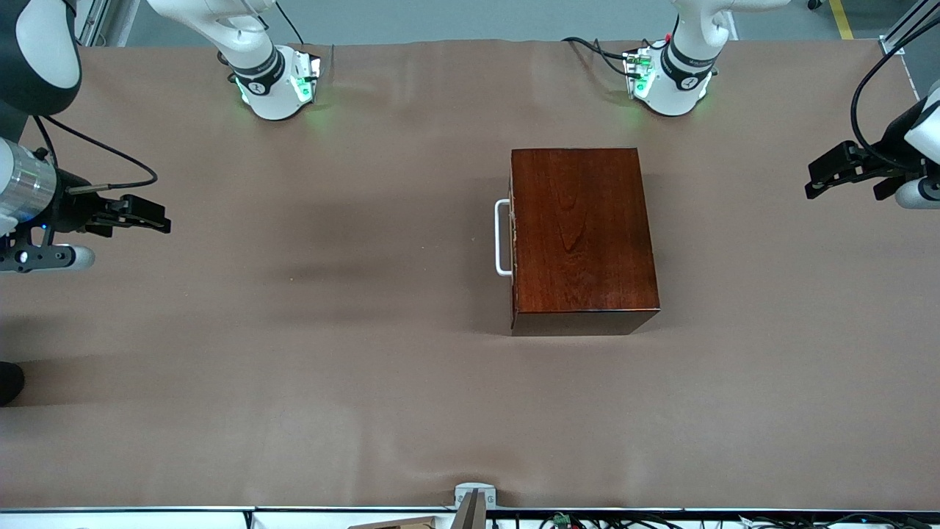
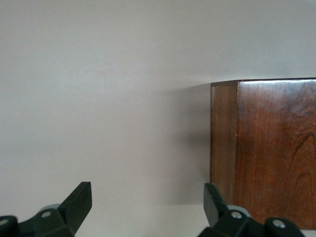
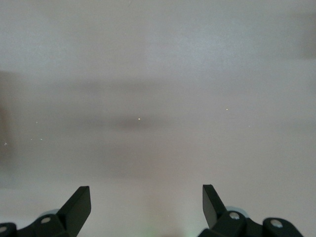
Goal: Open drawer, take yellow block, close drawer
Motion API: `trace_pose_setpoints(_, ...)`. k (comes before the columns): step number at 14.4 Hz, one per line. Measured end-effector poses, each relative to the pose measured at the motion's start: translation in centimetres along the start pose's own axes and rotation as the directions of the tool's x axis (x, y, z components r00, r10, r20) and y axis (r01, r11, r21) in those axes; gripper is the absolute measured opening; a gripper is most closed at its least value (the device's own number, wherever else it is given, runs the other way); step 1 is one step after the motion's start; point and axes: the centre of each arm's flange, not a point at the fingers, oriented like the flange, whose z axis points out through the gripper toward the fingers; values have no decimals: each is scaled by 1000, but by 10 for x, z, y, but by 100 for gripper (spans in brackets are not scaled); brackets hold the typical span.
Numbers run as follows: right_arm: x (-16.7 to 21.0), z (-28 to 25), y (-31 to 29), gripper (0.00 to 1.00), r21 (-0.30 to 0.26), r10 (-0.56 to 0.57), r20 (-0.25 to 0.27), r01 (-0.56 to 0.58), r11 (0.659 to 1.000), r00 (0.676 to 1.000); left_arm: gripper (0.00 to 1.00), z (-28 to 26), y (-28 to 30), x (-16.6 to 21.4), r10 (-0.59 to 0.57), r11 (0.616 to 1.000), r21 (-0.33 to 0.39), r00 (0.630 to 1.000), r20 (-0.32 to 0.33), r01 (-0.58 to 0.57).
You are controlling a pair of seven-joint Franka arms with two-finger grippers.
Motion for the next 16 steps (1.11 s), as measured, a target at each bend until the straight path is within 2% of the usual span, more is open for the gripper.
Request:
trace_pose_setpoints(4, 2, 2, -4, 100, -1, -6, 0, 6, 1000, 1000, 100, 0, 1, 0, 1, 1000, 0, 1000, -2, -1)
trace_pose_setpoints(13, 5, -22, 24, 100, 0, 40, -79, -40, 999, 996, 100, 0, 4, 0, 7, 1000, 0, 1000, -2, -7)
trace_pose_setpoints(16, 5, -26, 29, 100, 1, 49, -89, -49, 999, 995, 100, 2, 6, 1, 11, 1000, 0, 1000, 3, -11)
